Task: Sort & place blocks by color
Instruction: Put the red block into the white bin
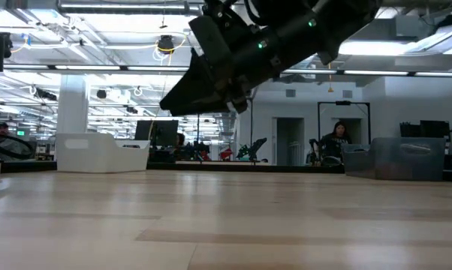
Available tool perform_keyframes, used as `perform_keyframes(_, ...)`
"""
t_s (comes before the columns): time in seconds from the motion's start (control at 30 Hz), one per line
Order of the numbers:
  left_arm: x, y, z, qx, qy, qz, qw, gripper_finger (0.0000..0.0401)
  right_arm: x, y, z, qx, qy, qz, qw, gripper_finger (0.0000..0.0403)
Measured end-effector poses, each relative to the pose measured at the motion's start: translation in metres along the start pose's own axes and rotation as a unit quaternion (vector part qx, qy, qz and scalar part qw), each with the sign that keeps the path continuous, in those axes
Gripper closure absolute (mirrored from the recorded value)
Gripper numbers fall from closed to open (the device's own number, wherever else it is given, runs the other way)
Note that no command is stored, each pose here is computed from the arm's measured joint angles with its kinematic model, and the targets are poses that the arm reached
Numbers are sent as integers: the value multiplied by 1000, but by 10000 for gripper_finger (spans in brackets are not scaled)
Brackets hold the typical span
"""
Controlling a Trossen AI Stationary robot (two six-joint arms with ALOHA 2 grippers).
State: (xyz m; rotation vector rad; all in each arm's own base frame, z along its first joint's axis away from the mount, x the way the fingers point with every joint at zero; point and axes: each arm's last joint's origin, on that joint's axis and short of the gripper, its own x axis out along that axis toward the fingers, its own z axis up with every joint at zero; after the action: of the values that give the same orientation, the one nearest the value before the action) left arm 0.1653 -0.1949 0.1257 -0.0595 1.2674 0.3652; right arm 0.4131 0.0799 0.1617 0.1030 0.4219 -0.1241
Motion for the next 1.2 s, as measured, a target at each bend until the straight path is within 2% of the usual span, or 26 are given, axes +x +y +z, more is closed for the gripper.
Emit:
perform_keyframes(0.27,2,0,3,15,-15,3,1000,271,1,-3,-2,12,12,-5,1000,226)
perform_keyframes(0.53,5,2,9,28,-35,15,999,290,0,-1,-3,11,12,-3,1000,229)
perform_keyframes(0.7,3,5,13,40,-70,31,996,283,0,0,-3,12,12,-3,1000,233)
perform_keyframes(1.0,-10,21,28,44,-125,60,989,289,0,-1,-3,19,14,-7,1000,239)
perform_keyframes(1.2,-16,45,44,50,-143,81,985,285,0,-1,-4,17,16,-17,1000,245)
